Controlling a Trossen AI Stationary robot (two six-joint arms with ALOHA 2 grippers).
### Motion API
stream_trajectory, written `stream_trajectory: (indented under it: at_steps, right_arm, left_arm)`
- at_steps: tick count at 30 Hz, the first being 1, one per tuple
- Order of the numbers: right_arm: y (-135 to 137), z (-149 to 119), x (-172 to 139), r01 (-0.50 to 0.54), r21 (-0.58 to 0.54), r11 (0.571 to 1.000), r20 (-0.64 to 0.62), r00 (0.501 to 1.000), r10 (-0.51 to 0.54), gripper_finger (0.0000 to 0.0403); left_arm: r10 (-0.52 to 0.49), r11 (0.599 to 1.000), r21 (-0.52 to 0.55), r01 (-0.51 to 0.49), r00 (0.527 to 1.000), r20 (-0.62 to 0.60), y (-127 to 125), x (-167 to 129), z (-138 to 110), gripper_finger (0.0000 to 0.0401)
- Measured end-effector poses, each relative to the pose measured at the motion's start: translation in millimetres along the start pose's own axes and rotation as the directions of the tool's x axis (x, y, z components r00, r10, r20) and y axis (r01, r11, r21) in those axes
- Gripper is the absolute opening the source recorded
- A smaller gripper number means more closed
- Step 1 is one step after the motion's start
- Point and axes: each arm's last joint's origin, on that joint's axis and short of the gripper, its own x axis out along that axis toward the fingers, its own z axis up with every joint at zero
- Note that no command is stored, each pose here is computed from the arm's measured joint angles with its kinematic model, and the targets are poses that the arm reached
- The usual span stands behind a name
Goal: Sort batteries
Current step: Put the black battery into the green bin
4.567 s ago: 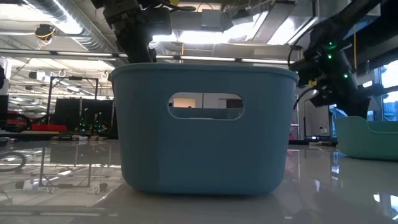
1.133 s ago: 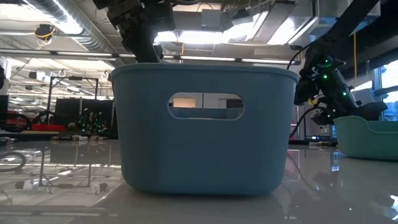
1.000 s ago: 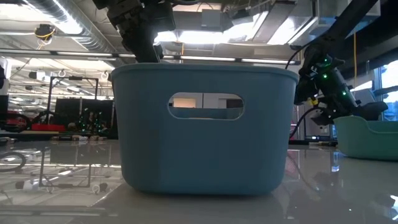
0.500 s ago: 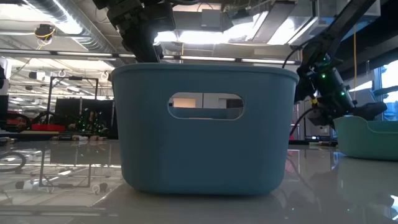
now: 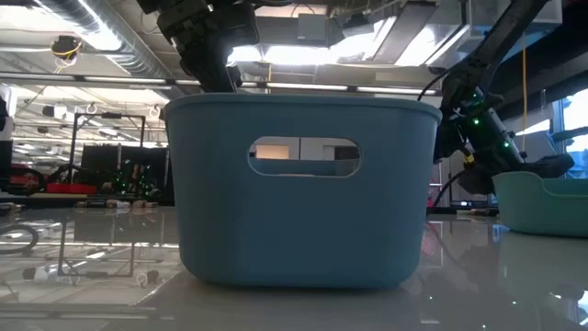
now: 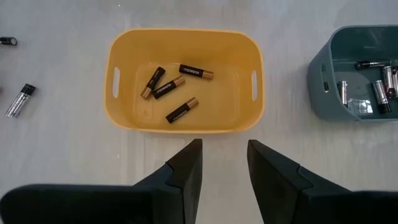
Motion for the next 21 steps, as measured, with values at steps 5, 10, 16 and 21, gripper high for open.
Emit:
stream_trajectory:
  at_steps: [5,10,16,21]
  right_arm:
    - [3.7,6.2,3.7,-0.011,-0.027,1.0,-0.062,0.998,0.009,0.0298]
    - [2.0,4.7,-2.8,-0.07,-0.004,0.998,-0.047,0.996,0.07,0.0298]
    - [-0.9,3.3,-9.4,-0.179,0.059,0.982,0.038,0.983,0.177,0.0298]
    - [-4.2,1.2,-1.6,-0.229,0.113,0.967,0.021,0.973,0.229,0.0298]
  left_arm:
    - [0.0,1.0,-0.003,0.0,1.0,0.002,0.1,0.0,0.1,0.0116]
    - [0.001,1.0,-0.003,-0.001,1.0,0.001,0.1,0.0,0.1,0.0116]
    - [0.0,1.0,-0.003,0.0,1.0,0.001,0.1,0.0,0.1,0.0116]
    - [0.0,1.0,-0.005,0.0,1.0,0.0,0.1,0.0,0.0,0.0116]
